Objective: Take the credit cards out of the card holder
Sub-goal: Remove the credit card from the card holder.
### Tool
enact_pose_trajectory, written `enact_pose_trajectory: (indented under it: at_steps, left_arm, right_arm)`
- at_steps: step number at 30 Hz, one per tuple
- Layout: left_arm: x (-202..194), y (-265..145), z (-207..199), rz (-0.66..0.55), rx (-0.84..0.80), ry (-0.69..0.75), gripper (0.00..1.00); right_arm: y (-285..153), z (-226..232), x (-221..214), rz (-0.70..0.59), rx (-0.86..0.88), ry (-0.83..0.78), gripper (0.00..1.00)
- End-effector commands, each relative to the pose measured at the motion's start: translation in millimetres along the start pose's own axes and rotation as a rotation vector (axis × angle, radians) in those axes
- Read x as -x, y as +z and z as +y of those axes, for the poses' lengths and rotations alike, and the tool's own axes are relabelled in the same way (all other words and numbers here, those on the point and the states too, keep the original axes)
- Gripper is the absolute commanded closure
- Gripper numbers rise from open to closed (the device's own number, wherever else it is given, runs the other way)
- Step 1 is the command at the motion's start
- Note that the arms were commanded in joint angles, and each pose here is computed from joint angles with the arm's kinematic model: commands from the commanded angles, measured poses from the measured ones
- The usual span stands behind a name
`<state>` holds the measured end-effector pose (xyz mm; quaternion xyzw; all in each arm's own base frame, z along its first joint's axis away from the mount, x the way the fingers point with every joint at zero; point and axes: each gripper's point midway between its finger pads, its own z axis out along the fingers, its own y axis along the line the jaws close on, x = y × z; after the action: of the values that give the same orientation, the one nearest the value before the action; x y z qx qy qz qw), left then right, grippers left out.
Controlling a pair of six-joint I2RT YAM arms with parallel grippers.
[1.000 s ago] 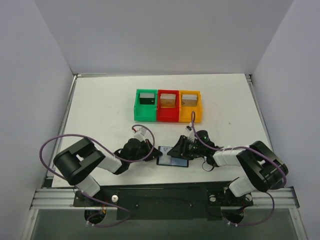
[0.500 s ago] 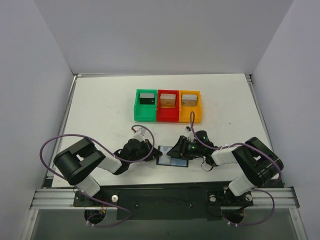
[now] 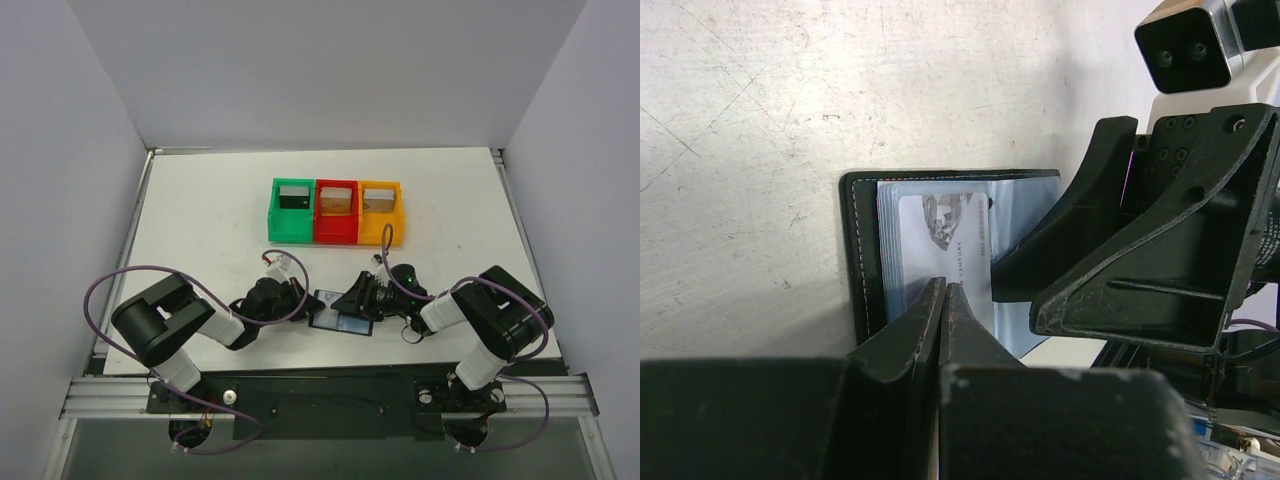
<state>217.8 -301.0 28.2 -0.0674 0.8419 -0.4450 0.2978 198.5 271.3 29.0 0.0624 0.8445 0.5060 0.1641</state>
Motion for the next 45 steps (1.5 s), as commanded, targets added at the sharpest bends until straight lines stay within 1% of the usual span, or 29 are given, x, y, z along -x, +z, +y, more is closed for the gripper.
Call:
enact_pose_trajectory:
  at_steps: [1,7,14,16,18,20,22,26,32,39,45]
  left_arm:
    - [-30,-9,47,0.088,0.158,0.009,1.00]
    - [-31,-9,48,0.090,0.158,0.006,1.00]
    - [-29,-8,40,0.083,0.131,0.000,1.00]
    - [-26,-10,34,0.071,0.104,-0.008,0.94]
    - [-22,-11,26,0.058,0.080,-0.010,0.83]
    - [-18,-12,21,0.049,0.067,-0.010,0.77]
    - [-14,-12,16,0.039,0.060,-0.007,0.74]
    - [-6,-16,10,0.021,0.061,0.008,0.70]
    - [4,-26,10,-0.009,0.081,0.012,0.68]
    - [21,-39,-6,-0.058,0.065,0.037,0.63]
    - [13,-41,7,-0.014,0.131,0.056,0.62]
  right_arm:
    - [-1,26,11,-0.032,0.109,-0.037,0.62]
    - [-5,31,18,-0.058,0.129,-0.032,0.62]
    - [-2,29,19,-0.055,0.141,-0.005,0.62]
    - [-1,26,17,-0.046,0.127,-0.004,0.62]
    - [-1,23,16,-0.038,0.114,-0.009,0.62]
    - [0,21,15,-0.034,0.103,-0.013,0.62]
    - [0,19,14,-0.030,0.094,-0.014,0.62]
    - [1,14,12,-0.021,0.081,-0.014,0.62]
    - [3,8,10,-0.008,0.061,-0.018,0.62]
    - [4,2,8,0.005,0.041,-0.023,0.62]
    - [6,1,7,0.010,0.040,-0.021,0.61]
